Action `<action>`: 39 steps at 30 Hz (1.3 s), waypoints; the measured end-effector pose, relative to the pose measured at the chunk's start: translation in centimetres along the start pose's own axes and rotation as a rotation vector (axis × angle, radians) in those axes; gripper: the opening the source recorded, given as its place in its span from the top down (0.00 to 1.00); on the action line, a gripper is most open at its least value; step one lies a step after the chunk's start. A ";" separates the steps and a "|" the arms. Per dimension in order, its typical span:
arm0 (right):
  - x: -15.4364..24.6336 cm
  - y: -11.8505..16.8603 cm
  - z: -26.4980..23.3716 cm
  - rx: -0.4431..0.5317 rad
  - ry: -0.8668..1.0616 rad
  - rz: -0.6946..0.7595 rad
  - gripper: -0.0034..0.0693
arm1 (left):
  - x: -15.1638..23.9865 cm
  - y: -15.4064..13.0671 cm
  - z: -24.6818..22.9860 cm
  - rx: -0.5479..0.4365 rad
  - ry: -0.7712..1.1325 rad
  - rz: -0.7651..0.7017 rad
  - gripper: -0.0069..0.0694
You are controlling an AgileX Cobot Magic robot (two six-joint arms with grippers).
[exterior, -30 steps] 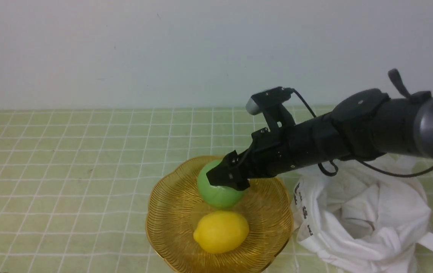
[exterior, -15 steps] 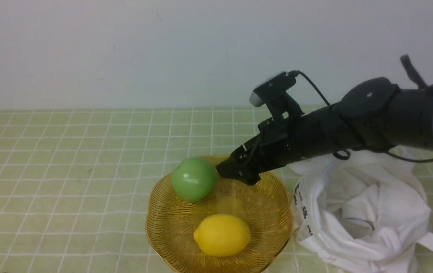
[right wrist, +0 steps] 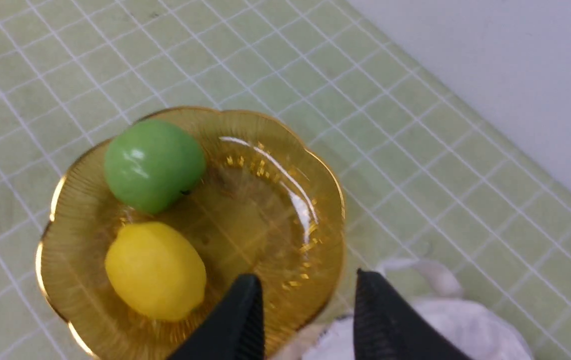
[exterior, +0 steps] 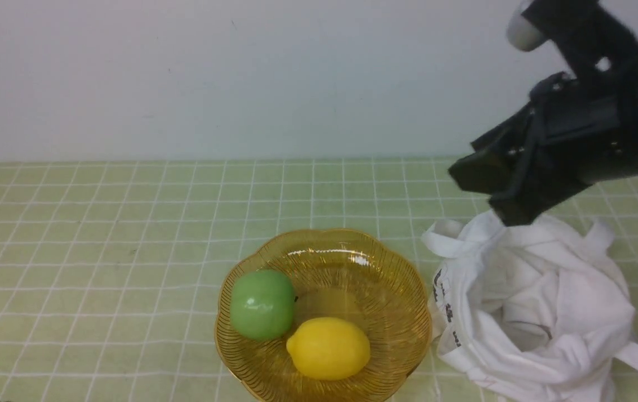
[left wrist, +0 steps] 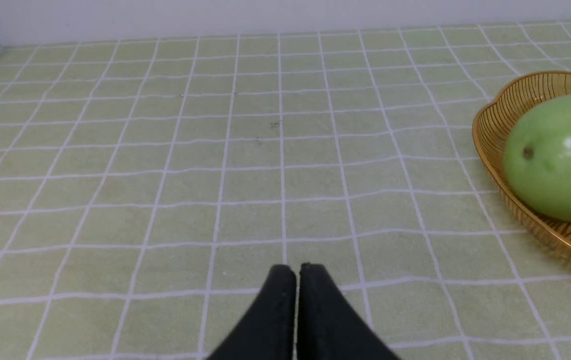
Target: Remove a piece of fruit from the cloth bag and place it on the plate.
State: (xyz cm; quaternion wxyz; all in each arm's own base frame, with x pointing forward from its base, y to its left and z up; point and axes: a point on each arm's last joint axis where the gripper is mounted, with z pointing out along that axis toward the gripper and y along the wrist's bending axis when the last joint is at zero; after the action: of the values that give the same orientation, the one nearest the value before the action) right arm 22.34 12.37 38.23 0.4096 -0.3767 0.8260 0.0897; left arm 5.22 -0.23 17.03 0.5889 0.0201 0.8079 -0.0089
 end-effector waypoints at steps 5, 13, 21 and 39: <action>2.4 0.1 -5.8 0.139 0.132 0.091 0.90 | 0.0 0.0 0.0 0.000 0.000 0.000 0.92; 6.8 1.6 -13.8 0.294 0.054 0.241 0.97 | 0.0 0.0 0.0 0.000 0.000 0.000 0.92; 13.2 4.2 -13.0 0.285 -0.206 0.308 0.97 | 0.0 0.0 0.0 0.000 0.000 0.000 0.92; 16.1 5.2 -7.8 0.230 -0.472 0.341 0.97 | 0.0 0.0 0.0 0.000 0.000 0.000 0.92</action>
State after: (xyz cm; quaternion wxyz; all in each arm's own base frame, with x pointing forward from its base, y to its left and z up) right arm 7.79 3.62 30.44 0.6089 -0.1528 0.7642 0.1479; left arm 5.22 -0.23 17.03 0.5889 0.0201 0.8079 -0.0089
